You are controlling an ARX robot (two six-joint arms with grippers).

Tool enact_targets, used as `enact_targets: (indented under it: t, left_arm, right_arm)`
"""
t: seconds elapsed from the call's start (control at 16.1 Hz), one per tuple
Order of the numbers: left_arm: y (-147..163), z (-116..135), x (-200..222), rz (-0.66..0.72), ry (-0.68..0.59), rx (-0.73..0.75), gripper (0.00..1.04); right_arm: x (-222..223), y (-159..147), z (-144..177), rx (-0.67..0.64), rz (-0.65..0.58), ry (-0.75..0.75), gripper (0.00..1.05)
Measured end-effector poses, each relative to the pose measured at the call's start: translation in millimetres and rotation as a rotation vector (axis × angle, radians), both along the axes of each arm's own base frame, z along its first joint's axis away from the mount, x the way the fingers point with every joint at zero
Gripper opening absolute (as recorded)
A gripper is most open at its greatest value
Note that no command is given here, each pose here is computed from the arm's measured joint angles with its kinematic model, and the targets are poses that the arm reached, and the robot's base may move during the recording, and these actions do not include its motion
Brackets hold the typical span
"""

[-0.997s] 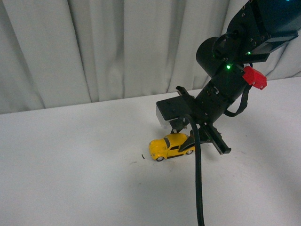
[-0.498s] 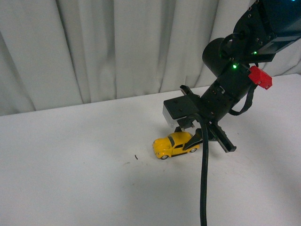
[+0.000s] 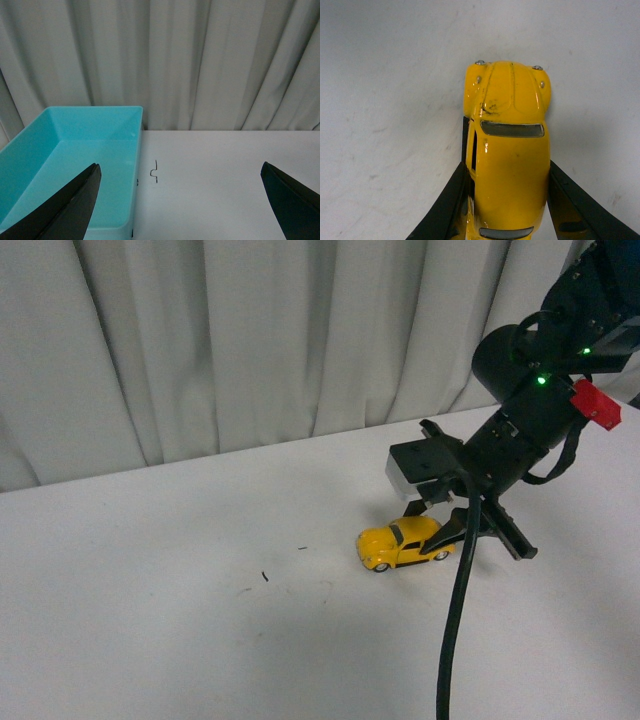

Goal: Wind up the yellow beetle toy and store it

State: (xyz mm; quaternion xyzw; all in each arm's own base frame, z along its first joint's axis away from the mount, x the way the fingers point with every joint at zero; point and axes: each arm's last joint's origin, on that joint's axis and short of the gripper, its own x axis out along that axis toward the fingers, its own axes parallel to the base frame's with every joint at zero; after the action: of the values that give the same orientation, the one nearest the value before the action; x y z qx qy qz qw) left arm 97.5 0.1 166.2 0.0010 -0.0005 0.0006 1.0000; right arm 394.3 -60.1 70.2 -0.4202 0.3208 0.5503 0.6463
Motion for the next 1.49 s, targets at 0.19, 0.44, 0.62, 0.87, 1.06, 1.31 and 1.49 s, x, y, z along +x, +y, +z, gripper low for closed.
enact_targets:
  t: [0.19,0.44,0.62,0.87,1.06,1.31,1.49]
  left_arm:
    - [0.0,0.0,0.0,0.0,0.0,0.0,0.98]
    - [0.0,0.0,0.0,0.0,0.0,0.0,0.98]
    - [0.0,0.0,0.0,0.0,0.0,0.0,0.98]
    - [0.0,0.0,0.0,0.0,0.0,0.0,0.98]
    - [0.0,0.0,0.0,0.0,0.0,0.0,0.98]
    - [0.0,0.0,0.0,0.0,0.0,0.0,0.98]
    - [0.0,0.0,0.0,0.0,0.0,0.0,0.98]
  right_arm:
    - [-6.8,-15.6,0.0,0.0,-0.035,0.004,0.38]
    - [-14.0,-28.6,0.8,0.002,-0.072,0.019,0.38]
    - [-16.0,-33.0,1.7,0.002,-0.084,0.02,0.38]
    - [-15.6,-32.5,1.8,0.001,-0.082,0.011,0.42]
    - [-22.3,-28.6,-10.3,0.003,-0.085,0.057,0.74]
    - [-21.5,-28.2,-9.1,-0.001,-0.091,0.049,0.97]
    - [-21.8,-28.2,-9.4,0.0,-0.092,0.049,0.98]
